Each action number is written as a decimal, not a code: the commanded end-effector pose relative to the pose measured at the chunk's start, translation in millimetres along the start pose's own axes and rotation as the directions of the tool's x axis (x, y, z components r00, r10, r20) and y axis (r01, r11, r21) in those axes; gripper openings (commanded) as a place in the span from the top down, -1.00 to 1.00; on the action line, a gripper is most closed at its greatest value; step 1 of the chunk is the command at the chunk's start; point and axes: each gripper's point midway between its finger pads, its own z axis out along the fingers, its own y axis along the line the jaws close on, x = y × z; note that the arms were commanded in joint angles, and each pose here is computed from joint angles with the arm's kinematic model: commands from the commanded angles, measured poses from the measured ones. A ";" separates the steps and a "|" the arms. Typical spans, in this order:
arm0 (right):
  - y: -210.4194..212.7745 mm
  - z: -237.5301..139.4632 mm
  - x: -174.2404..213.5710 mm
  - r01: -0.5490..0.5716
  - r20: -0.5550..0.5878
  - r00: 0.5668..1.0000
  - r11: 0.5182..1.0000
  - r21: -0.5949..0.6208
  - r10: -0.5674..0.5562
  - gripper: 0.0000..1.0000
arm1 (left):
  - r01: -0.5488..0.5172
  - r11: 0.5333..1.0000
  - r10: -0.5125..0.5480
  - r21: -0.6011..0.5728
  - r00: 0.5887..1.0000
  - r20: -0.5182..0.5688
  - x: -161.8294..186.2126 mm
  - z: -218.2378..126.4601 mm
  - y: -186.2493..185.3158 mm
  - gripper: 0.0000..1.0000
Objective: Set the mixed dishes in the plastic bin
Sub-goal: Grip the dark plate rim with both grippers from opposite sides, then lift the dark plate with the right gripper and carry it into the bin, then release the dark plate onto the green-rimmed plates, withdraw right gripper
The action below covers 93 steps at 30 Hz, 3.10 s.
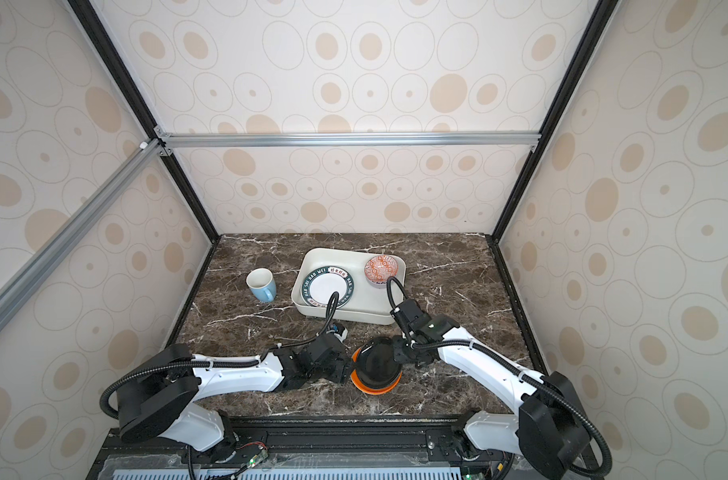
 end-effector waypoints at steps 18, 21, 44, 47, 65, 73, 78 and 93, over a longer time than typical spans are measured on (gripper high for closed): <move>22.1 -11.0 -18.1 -0.034 0.005 0.999 0.992 -0.122 0.035 1.00 | 0.091 0.994 -0.083 -0.063 0.989 0.123 -20.3 -46.9 45.7 -0.59; 29.7 -19.0 -25.9 -0.025 0.018 0.999 0.988 -0.150 0.028 1.00 | 0.095 0.993 -0.085 -0.074 0.987 0.136 -25.5 -52.5 47.4 -0.60; 112.8 -32.8 -146.2 0.056 0.079 0.996 0.950 -0.308 -0.034 1.00 | 0.213 0.960 -0.142 -0.179 0.928 0.344 -103.9 -146.2 106.5 -0.98; 122.0 -24.4 -170.3 0.057 0.083 0.996 0.945 -0.322 -0.032 1.00 | 0.221 0.955 -0.138 -0.199 0.922 0.361 -115.8 -156.7 115.9 -0.98; 153.4 83.9 -250.7 0.003 -0.005 1.000 0.932 -0.362 -0.005 1.00 | 0.235 0.941 -0.152 -0.245 0.937 0.316 -139.0 -144.3 154.6 -0.98; 146.1 107.2 -254.9 -0.012 -0.037 0.999 0.935 -0.355 -0.001 0.98 | 0.239 0.942 -0.166 -0.236 0.942 0.291 -139.9 -130.6 160.7 -0.98; 147.4 101.9 -253.3 0.003 -0.043 0.999 0.934 -0.356 -0.020 0.59 | 0.239 0.945 -0.172 -0.222 0.943 0.284 -140.5 -125.9 159.6 -0.98; 113.8 -6.1 -186.2 0.058 0.074 0.997 0.954 -0.294 -0.038 0.33 | 0.280 0.960 -0.260 -0.026 0.919 0.296 -114.8 -126.5 128.8 -0.97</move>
